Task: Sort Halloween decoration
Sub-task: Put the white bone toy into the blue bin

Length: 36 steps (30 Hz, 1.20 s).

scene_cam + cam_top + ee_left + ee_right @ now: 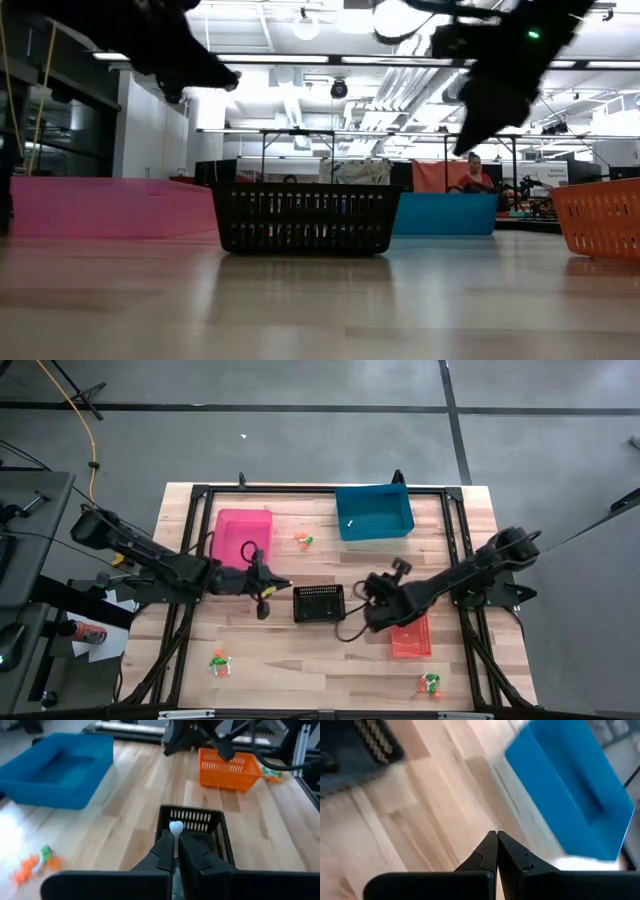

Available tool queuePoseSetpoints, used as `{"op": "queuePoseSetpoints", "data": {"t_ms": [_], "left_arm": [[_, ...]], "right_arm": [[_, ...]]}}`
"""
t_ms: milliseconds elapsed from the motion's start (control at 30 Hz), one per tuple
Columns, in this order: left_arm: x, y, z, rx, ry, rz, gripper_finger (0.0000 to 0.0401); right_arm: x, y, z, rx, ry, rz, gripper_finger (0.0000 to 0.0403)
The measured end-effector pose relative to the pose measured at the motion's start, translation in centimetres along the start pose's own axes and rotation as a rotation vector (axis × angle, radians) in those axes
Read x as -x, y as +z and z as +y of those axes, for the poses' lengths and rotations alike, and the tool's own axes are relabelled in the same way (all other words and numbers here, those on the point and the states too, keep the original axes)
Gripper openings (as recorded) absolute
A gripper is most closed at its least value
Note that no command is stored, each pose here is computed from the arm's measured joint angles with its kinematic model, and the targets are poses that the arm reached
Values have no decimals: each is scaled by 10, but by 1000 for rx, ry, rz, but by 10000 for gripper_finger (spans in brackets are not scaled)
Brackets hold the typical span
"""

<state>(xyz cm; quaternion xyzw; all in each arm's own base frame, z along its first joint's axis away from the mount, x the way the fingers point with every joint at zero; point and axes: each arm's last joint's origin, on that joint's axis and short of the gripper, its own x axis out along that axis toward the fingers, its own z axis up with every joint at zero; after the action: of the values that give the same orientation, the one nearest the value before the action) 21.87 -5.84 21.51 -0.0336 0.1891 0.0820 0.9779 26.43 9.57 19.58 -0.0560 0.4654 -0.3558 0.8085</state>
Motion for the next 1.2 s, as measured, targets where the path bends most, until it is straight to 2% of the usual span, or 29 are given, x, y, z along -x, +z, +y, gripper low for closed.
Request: {"op": "queuePoseSetpoints", "data": {"t_ms": [100,267,400,500,800,967,1200], "left_arm": [[-3,6,5,-19,-33,-42,0],[-5,14,9,-52,-67,-97,0],[-5,16,9,-76,-65,-117,0],[-5,16,9,-75,-66,-123,0],[-5,16,9,-92,-64,-117,0],[-7,16,15,-180,-33,-115,0],[-14,21,45,-212,105,-111,0]], "right_arm": [[2,-19,-15,-108,45,-25,0],[6,-34,-31,-310,220,-120,0],[5,-38,-35,-382,350,-212,0],[0,-40,-34,-405,386,-248,0],[-12,-36,-38,-471,383,-280,0],[-20,-19,-46,-405,350,-367,0],[-34,7,-66,-295,232,-497,0]]}}
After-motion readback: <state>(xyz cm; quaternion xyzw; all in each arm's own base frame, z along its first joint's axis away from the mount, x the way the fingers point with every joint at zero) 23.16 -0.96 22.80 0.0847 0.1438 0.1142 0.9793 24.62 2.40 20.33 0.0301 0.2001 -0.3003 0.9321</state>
